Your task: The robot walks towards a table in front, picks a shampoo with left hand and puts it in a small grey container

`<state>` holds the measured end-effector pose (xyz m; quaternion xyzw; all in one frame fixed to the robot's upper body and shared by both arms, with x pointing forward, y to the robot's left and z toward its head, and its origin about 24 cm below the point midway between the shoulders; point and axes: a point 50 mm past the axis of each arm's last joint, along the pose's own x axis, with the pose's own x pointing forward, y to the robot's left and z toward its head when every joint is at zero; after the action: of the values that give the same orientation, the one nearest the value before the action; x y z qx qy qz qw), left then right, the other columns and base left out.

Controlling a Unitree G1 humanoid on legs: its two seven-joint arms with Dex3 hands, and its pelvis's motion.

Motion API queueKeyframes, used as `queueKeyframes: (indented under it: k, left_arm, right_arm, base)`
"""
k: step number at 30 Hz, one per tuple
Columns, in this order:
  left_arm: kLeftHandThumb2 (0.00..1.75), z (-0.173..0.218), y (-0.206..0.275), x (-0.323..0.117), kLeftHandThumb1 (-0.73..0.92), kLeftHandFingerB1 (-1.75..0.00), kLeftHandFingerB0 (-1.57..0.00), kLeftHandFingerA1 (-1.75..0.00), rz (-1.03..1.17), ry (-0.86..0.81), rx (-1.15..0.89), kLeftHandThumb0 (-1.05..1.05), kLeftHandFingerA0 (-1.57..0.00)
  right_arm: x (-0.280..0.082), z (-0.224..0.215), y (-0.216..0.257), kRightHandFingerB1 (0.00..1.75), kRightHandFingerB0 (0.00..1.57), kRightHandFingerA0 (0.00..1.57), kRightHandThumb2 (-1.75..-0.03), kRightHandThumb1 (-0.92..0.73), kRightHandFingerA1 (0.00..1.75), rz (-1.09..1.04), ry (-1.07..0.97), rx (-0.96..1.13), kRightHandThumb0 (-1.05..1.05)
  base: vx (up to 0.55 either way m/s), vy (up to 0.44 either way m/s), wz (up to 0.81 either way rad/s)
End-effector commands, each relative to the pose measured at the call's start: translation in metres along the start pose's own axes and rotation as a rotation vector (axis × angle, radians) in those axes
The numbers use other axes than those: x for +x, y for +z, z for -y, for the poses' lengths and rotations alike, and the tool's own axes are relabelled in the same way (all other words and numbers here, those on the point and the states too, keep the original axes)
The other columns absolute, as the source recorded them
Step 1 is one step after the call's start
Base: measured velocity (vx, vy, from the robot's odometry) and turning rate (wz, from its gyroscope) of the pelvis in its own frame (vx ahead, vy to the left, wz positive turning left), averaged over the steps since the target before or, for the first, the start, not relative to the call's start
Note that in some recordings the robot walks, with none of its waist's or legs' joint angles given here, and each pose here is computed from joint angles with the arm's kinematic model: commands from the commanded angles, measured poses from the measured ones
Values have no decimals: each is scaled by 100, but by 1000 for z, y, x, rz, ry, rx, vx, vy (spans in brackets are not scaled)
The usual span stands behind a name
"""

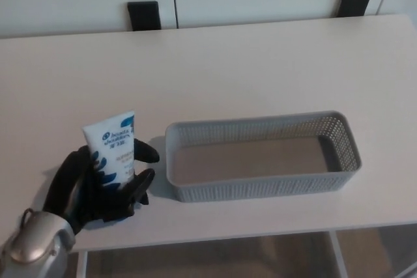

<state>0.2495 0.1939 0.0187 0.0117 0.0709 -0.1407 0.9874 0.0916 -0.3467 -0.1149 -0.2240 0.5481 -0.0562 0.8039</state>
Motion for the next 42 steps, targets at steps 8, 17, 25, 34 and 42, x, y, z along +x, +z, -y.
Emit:
queueKeyframes:
  k: [8,17,25,34,42]
  left_arm:
    - [76,13,147,-17,72,-106,-83,-140,438,-47,466,-6,-106]
    - [65,80,189,10,79,-98,-82,-141,507,-275,653,-5,-98]
    - [70,149,167,70,75,-111,-80,-142,305,-455,714,-14,-100]
    - [72,212,133,97,76,-118,-79,-136,90,-613,827,-21,-103]
    - [74,202,88,104,76,-109,-81,-138,-96,-639,786,-19,-104]
  right_arm:
    - [1,15,14,39,51,63,-62,-72,45,22,-19,-2,-41]
    - [-1,12,6,39,50,61,-62,-72,44,8,-1,-23,-40]
    - [2,7,13,39,51,61,-61,-71,44,24,16,-20,-41]
    - [3,0,16,39,53,65,-62,-71,44,30,30,-61,-39]
    - [3,-4,19,39,52,61,-62,-70,44,42,59,-91,-43]
  base:
    - [0,0,0]
    - [0,0,0]
    - [0,0,0]
    - [0,0,0]
    - [0,0,0]
